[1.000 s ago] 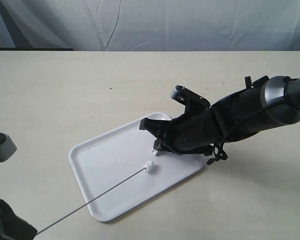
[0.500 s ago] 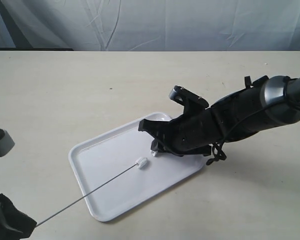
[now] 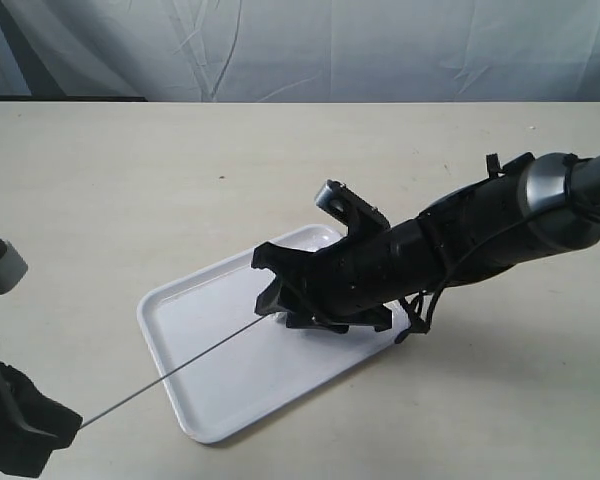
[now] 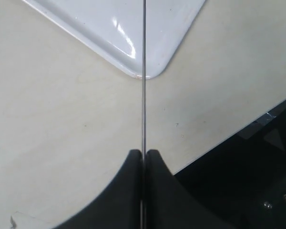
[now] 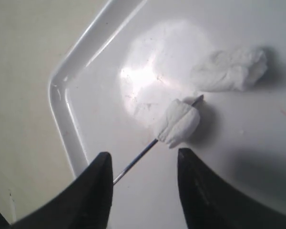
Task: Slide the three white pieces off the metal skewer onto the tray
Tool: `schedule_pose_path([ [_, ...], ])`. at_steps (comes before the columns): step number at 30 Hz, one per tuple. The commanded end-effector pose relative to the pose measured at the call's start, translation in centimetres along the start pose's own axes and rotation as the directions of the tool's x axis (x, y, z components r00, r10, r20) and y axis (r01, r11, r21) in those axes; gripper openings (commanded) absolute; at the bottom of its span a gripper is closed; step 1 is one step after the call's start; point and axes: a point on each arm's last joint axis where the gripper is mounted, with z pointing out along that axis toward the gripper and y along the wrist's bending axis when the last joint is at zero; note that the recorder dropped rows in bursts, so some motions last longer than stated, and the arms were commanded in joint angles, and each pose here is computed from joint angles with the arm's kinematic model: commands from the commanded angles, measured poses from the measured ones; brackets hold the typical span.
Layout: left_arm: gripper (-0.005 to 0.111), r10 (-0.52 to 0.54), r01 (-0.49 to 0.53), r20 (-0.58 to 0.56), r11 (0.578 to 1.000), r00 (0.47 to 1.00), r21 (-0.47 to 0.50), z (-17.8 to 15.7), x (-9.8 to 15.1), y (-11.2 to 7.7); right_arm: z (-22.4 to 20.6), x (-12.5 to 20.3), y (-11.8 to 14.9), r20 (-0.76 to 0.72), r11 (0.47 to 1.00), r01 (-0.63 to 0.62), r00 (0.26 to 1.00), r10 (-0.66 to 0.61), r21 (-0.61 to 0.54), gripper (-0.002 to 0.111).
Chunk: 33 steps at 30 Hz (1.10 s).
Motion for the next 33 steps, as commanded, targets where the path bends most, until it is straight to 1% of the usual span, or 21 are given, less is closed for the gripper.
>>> schedule_pose_path([
  [1, 0.0, 0.005, -0.005, 0.017, 1.0, 1.0, 0.001, -0.1, -0.2, -0.1, 0.1, 0.0, 0.0, 0.006, 1.0, -0.014, 1.0, 0.014, 0.003, 0.042],
  [9, 0.0, 0.005, -0.005, 0.017, 1.0, 1.0, 0.001, -0.1, -0.2, -0.1, 0.1, -0.4, -0.4, 0.054, 0.997, -0.052, 0.997, 0.05, 0.049, 0.042],
  [16, 0.0, -0.004, 0.001, 0.052, 0.998, 0.999, 0.06, -0.2, -0.5, -0.7, 0.8, -0.2, -1.1, 0.035, 0.995, -0.081, 0.996, 0.08, 0.058, 0.042],
  [22, 0.0, 0.01, -0.012, 0.04, 0.999, 0.999, 0.045, -0.1, -0.4, -0.5, 1.7, 0.2, -1.9, 0.0, 0.992, -0.105, 0.994, 0.106, 0.065, 0.042],
  [27, 0.0, 0.023, -0.023, 0.02, 0.999, 1.0, 0.033, -0.1, -0.2, -0.4, 1.7, 0.0, -2.1, 0.02, 0.991, -0.108, 0.994, 0.106, 0.085, 0.041],
  [28, 0.0, 0.023, -0.023, 0.02, 0.999, 1.0, 0.033, -0.1, -0.2, -0.4, 1.7, 0.0, -2.1, 0.023, 0.99, -0.108, 0.994, 0.106, 0.089, 0.039],
  [29, 0.0, 0.024, -0.025, 0.019, 0.999, 1.0, 0.031, -0.1, -0.2, -0.4, 1.7, 0.0, -2.2, 0.028, 0.99, -0.108, 0.994, 0.106, 0.094, 0.028],
  [30, 0.0, 0.024, -0.025, 0.019, 0.999, 1.0, 0.031, -0.1, -0.2, -0.4, 1.7, -0.1, -2.2, 0.029, 0.99, -0.108, 0.994, 0.105, 0.096, 0.023],
  [31, 0.0, 0.024, -0.025, 0.019, 0.999, 1.0, 0.031, -0.1, -0.2, -0.4, 1.7, -0.1, -2.2, 0.031, 0.989, -0.108, 0.994, 0.105, 0.098, 0.013],
  [33, 0.0, 0.026, -0.026, 0.014, 0.999, 1.0, 0.031, -0.1, -0.1, -0.4, 1.7, -0.1, -2.2, 0.032, 0.989, -0.108, 0.994, 0.105, 0.1, 0.006],
])
